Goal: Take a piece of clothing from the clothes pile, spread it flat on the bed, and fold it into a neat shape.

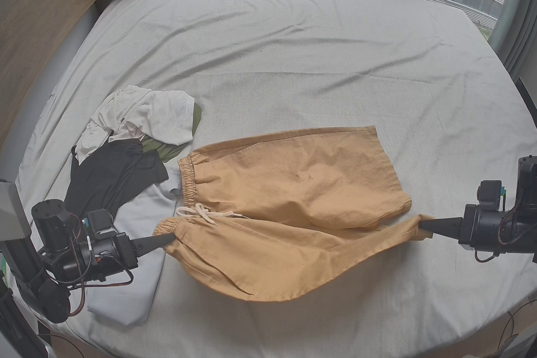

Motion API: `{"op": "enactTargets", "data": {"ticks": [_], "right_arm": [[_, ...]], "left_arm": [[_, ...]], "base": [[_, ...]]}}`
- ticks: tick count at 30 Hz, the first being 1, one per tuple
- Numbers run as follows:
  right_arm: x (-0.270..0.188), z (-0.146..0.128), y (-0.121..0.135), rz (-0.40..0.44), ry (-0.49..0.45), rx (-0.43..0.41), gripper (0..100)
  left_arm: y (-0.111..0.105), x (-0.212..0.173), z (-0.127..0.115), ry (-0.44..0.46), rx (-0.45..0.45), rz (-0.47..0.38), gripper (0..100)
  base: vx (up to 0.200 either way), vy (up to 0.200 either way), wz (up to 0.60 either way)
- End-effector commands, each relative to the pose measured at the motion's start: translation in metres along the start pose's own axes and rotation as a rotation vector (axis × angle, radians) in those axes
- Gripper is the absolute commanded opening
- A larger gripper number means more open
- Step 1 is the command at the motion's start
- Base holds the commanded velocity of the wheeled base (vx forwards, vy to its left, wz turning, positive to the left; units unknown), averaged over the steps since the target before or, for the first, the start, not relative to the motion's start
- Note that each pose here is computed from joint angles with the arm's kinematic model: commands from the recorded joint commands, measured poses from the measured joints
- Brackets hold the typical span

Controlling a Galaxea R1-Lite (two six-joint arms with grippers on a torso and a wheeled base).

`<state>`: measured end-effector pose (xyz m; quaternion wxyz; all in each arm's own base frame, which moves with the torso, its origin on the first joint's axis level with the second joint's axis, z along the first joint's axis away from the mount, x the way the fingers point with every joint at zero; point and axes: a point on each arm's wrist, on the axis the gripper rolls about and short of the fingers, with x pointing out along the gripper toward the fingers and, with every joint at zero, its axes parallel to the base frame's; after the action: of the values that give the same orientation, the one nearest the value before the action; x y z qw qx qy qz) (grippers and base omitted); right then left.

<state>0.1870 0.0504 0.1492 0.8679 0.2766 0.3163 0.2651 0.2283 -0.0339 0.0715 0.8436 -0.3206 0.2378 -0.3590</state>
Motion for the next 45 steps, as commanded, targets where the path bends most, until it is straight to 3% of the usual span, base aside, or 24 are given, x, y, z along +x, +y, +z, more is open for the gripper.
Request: {"op": "enactTargets", "data": {"ticks": [1, 9, 32, 45], "right_arm": [[0.000, 0.010, 0.003, 0.009, -0.031, -0.011, 0], [0.000, 0.028, 0.005, 0.007, -0.083, -0.017, 0], [-0.003, 0.058, 0.022, 0.008, -0.092, -0.006, 0], [-0.008, 0.069, 0.031, 0.012, -0.104, -0.012, 0]], "left_arm": [[-0.011, 0.001, 0.017, -0.058, 0.002, -0.044, 0], [-0.014, 0.004, 0.023, -0.096, -0.029, -0.039, 0], [-0.014, 0.010, 0.026, -0.117, -0.023, -0.028, 0], [-0.019, 0.009, 0.037, -0.157, -0.067, -0.052, 0]], "base": [[0.000, 0.000, 0.00], [0.000, 0.000, 0.00], [0.000, 0.000, 0.00], [0.000, 0.000, 0.00]]}}
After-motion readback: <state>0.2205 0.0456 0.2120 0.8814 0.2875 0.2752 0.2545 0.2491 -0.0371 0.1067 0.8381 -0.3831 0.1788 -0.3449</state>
